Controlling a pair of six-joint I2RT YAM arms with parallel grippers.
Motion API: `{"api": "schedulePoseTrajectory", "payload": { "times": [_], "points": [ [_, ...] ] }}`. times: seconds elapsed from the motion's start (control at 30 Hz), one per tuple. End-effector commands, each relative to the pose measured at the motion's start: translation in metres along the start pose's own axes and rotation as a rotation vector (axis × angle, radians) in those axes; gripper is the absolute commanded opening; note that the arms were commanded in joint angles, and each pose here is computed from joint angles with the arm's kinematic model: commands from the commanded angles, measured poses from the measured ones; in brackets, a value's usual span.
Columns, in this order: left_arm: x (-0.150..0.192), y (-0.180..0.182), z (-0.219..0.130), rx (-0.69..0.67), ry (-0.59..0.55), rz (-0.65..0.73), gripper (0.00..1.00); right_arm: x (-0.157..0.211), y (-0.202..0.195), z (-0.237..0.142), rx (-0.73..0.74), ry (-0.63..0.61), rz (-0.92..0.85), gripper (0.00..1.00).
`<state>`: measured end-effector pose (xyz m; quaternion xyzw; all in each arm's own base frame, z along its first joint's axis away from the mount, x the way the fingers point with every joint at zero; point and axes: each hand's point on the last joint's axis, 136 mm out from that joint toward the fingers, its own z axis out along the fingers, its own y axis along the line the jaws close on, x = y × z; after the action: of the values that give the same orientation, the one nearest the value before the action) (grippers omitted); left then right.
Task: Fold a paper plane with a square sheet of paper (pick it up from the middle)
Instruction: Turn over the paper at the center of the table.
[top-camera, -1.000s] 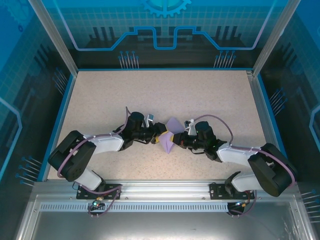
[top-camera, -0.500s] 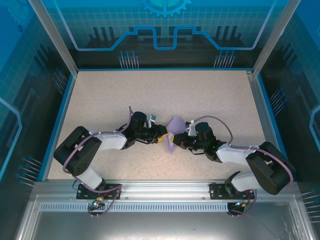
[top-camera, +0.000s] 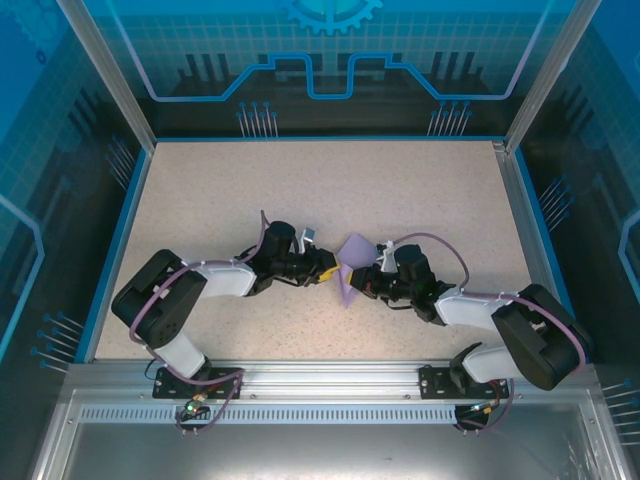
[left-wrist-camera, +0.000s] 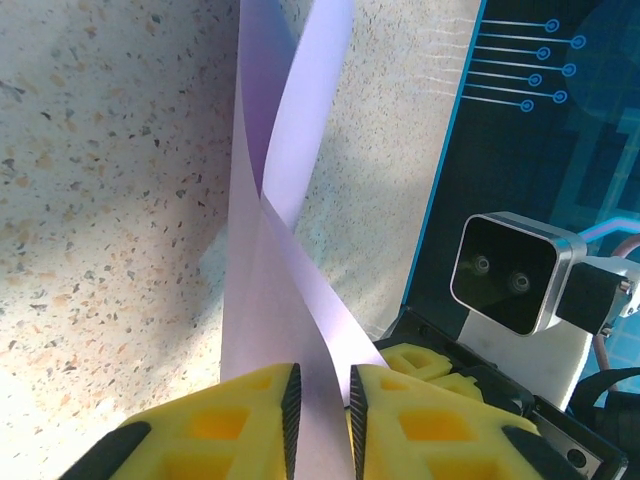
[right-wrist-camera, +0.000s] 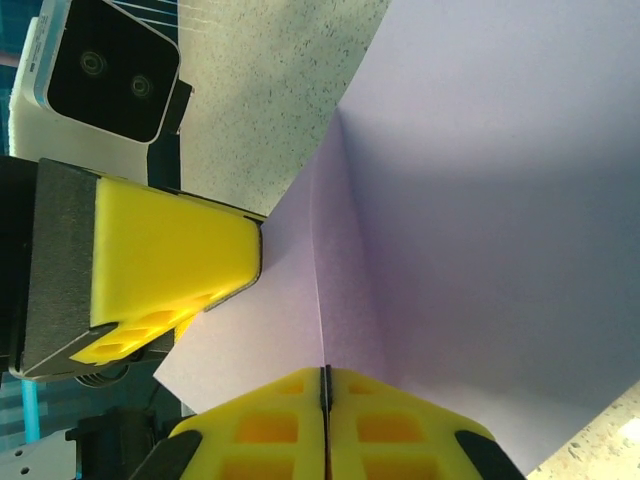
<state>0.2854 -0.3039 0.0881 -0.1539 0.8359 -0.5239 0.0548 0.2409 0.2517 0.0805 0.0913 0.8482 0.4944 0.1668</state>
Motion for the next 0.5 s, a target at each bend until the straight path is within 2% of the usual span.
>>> {"api": "schedulePoseTrajectory", "payload": {
  "times": [0.0,0.27,0.47],
  "points": [
    [0.0033,-0.0102,0.0039,0.027,0.035,0.053,0.22,-0.0013,-0.0026,-0.0057,0.001,-0.006,-0.008,0.07],
    [0.0064,-0.0058,0.0038,0.004,0.055,0.063,0.12,-0.0028,-0.0049,-0.0099,0.02,-0.007,-0.022,0.07],
    [0.0073,-0.0091,0.0017,0.005,0.056,0.067,0.09,-0.002,-0.0106,-0.0134,0.055,-0.008,-0.031,0.17]
  ]
}}
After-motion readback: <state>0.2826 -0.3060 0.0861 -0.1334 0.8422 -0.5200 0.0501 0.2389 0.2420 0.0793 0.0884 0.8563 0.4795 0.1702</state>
